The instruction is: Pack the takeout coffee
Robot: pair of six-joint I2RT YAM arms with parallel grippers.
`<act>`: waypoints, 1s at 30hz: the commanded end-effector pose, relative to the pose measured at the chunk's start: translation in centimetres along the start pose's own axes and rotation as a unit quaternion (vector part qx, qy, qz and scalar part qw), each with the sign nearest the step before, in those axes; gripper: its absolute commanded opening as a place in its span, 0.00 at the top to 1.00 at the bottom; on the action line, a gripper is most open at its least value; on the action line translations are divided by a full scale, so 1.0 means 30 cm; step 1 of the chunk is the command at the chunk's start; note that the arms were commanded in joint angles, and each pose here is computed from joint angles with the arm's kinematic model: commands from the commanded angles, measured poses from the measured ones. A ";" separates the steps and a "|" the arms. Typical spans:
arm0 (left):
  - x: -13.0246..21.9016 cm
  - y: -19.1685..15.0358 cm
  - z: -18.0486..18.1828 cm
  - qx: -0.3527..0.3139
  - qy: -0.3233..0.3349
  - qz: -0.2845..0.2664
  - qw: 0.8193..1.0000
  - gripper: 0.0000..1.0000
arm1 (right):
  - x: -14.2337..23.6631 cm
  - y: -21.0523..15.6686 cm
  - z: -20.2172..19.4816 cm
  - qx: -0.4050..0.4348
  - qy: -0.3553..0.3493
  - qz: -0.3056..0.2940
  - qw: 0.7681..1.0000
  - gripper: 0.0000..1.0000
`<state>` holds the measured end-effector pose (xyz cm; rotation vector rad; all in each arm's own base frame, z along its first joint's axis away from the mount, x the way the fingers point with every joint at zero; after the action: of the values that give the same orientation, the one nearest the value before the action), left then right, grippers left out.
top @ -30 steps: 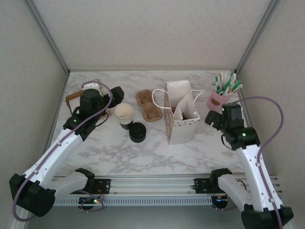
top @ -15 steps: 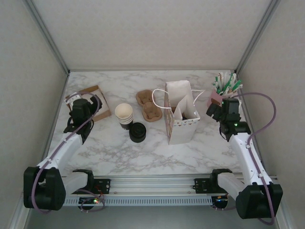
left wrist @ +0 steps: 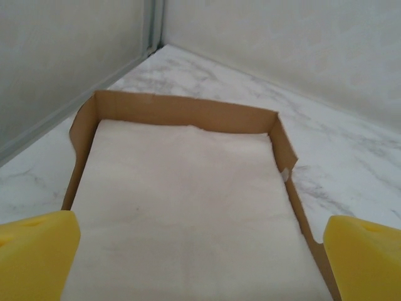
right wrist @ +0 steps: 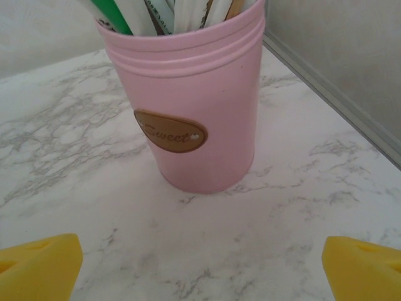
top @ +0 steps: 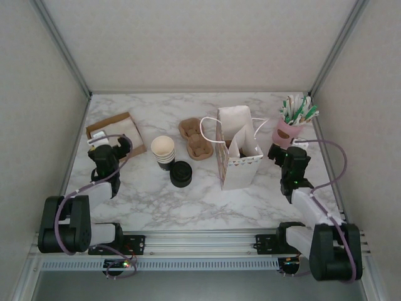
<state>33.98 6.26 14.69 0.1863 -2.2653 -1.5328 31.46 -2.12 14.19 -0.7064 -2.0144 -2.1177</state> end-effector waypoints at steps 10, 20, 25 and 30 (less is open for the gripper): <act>0.033 0.004 -0.036 -0.017 -0.080 -0.067 0.994 0.00 | -0.121 -0.038 0.057 0.052 0.020 -0.056 0.997 0.01; 0.046 -0.043 -0.078 -0.053 -0.095 -0.067 0.992 0.01 | -0.147 -0.086 0.121 0.090 0.057 -0.069 0.992 0.01; 0.044 -0.059 -0.039 -0.039 -0.069 -0.078 0.994 0.01 | -0.154 -0.087 0.129 0.094 0.056 -0.058 0.992 0.01; 0.012 -0.067 -0.048 -0.043 -0.066 -0.061 0.995 0.01 | -0.180 -0.085 0.136 0.099 0.053 -0.036 0.993 0.01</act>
<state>33.39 3.76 12.46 0.1507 -2.3161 -1.7383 35.21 0.65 9.06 -0.4977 -2.1647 -1.9241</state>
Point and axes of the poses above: each hand's point on the last joint's axis, 136 mm out from that joint toward the fingers, its own x axis back along the fingers, its own z axis along the line the jaws close on, y = z × x, the point moved 3 cm from there along x, back along the fingers, and after that the axes turned 7 degrees about x, right-handed, at the moved point
